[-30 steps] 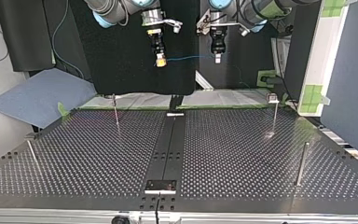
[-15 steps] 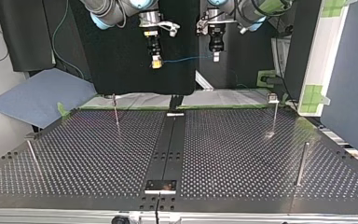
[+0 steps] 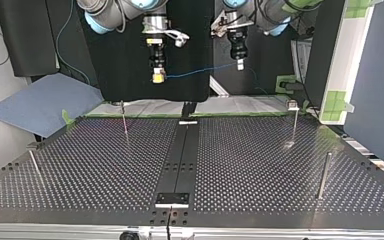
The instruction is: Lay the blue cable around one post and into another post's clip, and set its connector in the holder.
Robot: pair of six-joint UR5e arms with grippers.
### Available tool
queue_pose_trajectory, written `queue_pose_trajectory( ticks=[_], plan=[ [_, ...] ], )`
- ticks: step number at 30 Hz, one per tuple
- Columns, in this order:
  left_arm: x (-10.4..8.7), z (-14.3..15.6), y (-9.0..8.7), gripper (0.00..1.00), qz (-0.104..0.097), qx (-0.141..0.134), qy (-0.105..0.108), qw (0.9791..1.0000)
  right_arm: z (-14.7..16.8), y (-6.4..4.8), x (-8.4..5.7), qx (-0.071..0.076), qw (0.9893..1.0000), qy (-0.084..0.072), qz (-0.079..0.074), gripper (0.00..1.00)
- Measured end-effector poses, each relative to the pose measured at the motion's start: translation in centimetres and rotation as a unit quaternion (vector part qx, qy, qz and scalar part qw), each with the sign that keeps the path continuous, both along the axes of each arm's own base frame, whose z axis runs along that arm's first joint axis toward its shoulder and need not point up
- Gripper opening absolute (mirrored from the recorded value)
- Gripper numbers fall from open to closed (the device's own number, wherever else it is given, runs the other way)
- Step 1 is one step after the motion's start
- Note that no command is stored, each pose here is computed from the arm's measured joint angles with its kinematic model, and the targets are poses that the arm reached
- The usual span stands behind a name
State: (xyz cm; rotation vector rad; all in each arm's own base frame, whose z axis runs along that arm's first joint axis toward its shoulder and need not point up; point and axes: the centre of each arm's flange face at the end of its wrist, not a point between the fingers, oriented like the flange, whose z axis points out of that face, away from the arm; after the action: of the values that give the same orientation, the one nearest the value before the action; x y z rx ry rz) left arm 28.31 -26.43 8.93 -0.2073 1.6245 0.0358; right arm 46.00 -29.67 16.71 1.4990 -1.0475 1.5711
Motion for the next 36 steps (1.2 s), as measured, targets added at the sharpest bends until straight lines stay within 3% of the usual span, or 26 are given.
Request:
queue_pose_trajectory(
  ticks=[9, 16, 23, 29, 36],
  plan=[
    [2.7, 2.9, 1.0, 0.09, 0.005, -0.030, -0.013, 0.9995, 6.3, -0.8, 1.4, -0.030, 0.9994, -0.018, 0.003, 0.00],
    [5.5, 6.0, 2.0, 0.09, 0.022, -0.050, -0.035, 0.9979, 12.0, -1.2, 2.1, -0.055, 0.9979, -0.036, 0.003, 0.00],
    [8.1, 9.8, 3.6, 0.09, 0.051, -0.076, -0.061, 0.9939, 15.5, -0.7, 1.3, -0.063, 0.9974, -0.036, 0.003, 0.00],
    [9.3, 13.3, 3.5, 0.09, 0.055, -0.090, -0.085, 0.9908, 18.6, -0.2, 0.9, -0.079, 0.9965, -0.025, 0.010, 0.00],
    [10.2, 17.6, 3.4, 0.09, 0.062, -0.105, -0.112, 0.9862, 20.8, -0.4, 1.4, -0.092, 0.9951, -0.031, 0.018, 0.00]
  ],
)
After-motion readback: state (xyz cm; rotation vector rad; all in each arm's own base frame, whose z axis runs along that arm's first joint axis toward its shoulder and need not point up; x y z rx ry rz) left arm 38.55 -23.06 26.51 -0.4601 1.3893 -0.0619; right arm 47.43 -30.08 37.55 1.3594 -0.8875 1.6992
